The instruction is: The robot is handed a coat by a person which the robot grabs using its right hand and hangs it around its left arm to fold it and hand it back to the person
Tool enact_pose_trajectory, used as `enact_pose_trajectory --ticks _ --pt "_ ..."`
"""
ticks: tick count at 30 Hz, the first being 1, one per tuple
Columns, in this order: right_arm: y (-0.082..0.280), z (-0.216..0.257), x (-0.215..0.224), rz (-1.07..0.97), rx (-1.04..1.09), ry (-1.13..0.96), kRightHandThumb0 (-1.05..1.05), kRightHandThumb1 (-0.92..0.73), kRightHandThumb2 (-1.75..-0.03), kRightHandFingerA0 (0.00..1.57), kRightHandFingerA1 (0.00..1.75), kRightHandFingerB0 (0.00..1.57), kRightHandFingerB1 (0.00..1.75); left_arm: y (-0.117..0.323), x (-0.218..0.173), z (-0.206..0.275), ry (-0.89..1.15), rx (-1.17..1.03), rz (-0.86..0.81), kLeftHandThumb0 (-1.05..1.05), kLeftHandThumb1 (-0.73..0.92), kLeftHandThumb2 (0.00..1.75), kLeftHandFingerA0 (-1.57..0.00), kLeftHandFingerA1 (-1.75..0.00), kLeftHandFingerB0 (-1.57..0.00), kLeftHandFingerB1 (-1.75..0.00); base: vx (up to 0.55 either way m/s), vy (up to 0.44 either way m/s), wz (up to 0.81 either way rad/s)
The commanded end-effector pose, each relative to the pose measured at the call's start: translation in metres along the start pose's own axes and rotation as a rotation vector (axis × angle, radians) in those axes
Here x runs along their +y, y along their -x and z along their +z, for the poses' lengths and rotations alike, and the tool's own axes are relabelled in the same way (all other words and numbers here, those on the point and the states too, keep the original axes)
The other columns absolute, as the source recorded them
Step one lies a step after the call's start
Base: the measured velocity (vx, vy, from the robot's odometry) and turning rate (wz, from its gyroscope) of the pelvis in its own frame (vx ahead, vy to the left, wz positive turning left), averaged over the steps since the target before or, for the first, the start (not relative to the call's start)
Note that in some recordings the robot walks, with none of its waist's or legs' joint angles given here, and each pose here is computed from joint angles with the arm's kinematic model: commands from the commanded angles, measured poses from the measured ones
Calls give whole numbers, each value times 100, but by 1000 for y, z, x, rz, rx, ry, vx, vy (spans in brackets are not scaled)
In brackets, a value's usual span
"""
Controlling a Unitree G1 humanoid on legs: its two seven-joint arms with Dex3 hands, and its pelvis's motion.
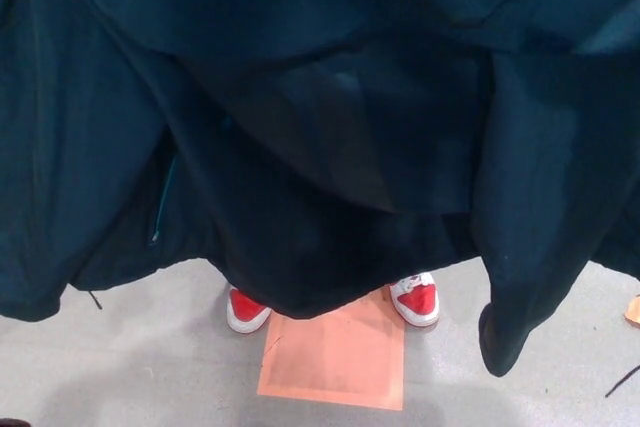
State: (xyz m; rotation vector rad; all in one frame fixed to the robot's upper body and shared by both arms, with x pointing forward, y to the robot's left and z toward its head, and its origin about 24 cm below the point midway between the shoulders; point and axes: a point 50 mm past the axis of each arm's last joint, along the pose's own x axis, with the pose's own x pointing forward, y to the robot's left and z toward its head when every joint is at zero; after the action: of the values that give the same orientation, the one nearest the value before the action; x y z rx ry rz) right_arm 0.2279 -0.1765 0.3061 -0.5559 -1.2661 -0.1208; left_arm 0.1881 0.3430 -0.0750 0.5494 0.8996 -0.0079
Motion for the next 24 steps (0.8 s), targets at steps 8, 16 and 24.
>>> enact_pose_trajectory --ticks 8,16,24 --pt "-47 49 5 191 -267 39 -90 -64 -101 10 18 9 17 3 12 3 42 -37 -9 -62 92 69 -23 -31 -21 -31 0 0 0" --pt "-64 52 23 541 -151 -42 -90 -60 -107 0 12 0 10 0 13 11 38 -44 -12 -64 92 69 -24 -31 -25 -32 0 0 0" --pt "-72 4 66 981 140 -56 -86 -65 -102 0 19 0 17 2 11 10 30 -56 -42 -63 92 69 -19 -32 -21 -32 0 0 0"
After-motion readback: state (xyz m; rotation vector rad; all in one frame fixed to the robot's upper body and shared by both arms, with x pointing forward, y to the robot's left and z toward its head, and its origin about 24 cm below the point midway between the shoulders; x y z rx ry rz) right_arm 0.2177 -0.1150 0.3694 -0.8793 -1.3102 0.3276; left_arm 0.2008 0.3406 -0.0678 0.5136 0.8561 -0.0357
